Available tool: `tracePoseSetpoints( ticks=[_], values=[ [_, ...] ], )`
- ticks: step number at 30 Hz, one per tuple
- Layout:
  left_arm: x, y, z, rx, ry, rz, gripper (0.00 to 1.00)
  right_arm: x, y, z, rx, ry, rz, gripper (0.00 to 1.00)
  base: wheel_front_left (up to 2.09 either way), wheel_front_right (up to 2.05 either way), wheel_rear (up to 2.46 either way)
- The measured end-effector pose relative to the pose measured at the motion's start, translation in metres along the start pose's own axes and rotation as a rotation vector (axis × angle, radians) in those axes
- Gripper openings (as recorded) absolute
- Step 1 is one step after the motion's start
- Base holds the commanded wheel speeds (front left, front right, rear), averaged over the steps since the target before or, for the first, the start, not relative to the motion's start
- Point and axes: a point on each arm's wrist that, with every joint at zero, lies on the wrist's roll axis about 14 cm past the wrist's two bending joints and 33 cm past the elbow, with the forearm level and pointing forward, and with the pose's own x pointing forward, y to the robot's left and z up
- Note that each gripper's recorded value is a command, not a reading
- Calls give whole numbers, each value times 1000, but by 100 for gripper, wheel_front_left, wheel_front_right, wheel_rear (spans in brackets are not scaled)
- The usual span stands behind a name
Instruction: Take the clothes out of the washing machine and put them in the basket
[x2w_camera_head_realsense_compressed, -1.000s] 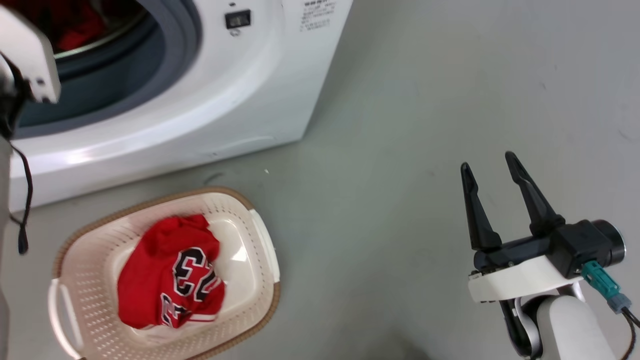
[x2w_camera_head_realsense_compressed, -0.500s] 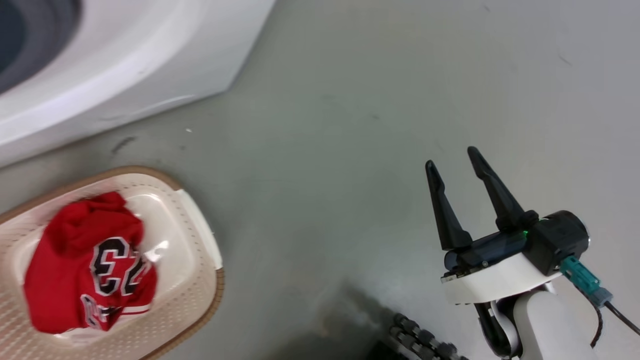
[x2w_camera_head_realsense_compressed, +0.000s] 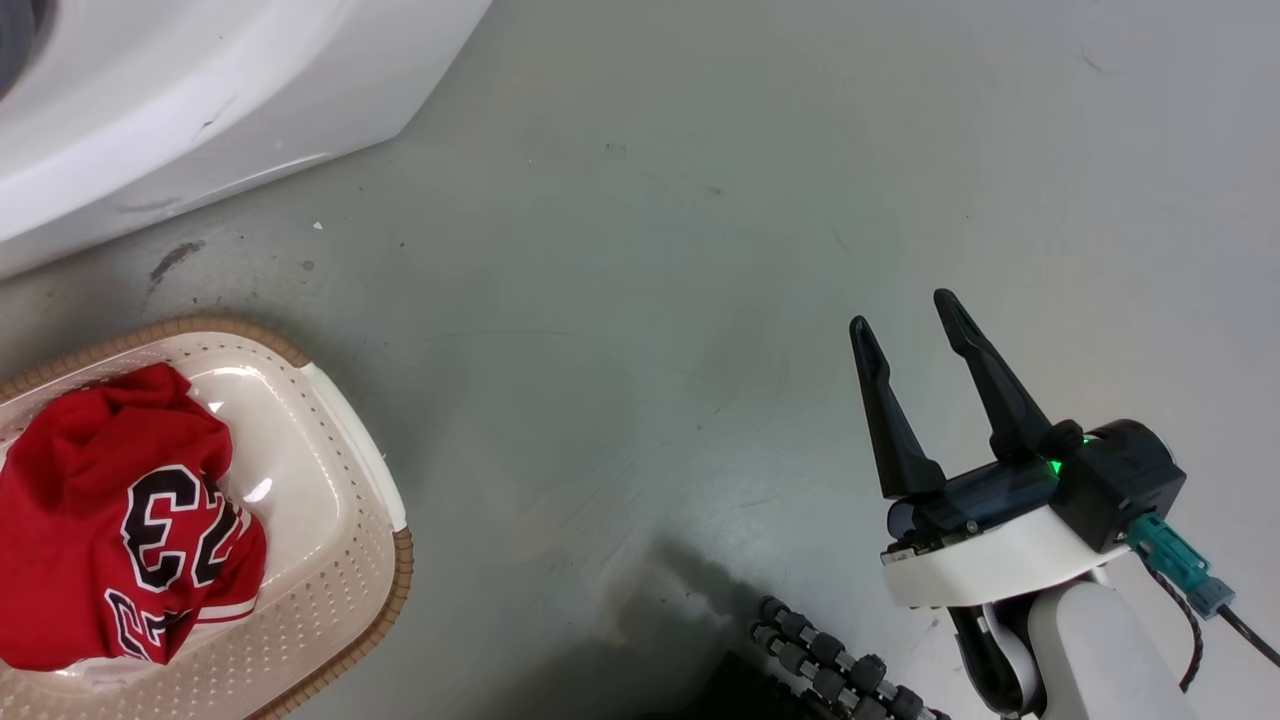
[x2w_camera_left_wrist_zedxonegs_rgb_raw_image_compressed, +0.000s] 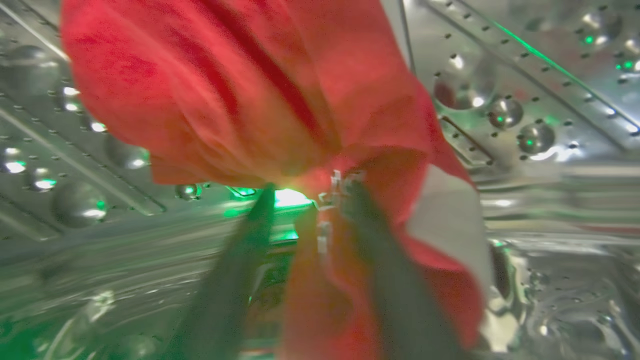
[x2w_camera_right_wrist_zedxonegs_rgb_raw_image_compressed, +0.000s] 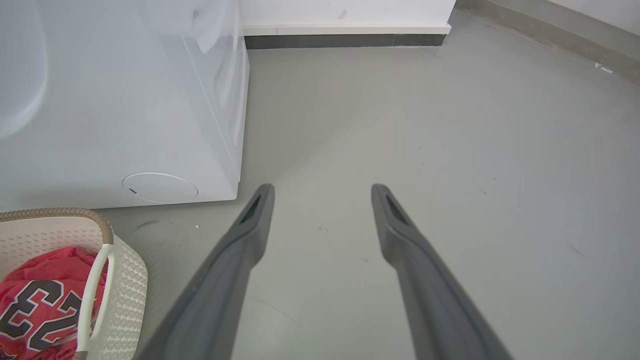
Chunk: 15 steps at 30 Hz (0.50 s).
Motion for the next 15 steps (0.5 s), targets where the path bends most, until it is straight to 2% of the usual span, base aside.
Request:
tracePoseSetpoints(
  ticks=[7, 15],
  values=[
    [-4, 6, 3, -15, -92, 13, 0, 4, 2, 3, -16, -13, 12, 100, 0, 0, 0],
    [-40, 19, 15, 10, -236, 38, 0, 5, 3, 23, -46, -76, 24, 100, 0, 0, 0]
  ],
)
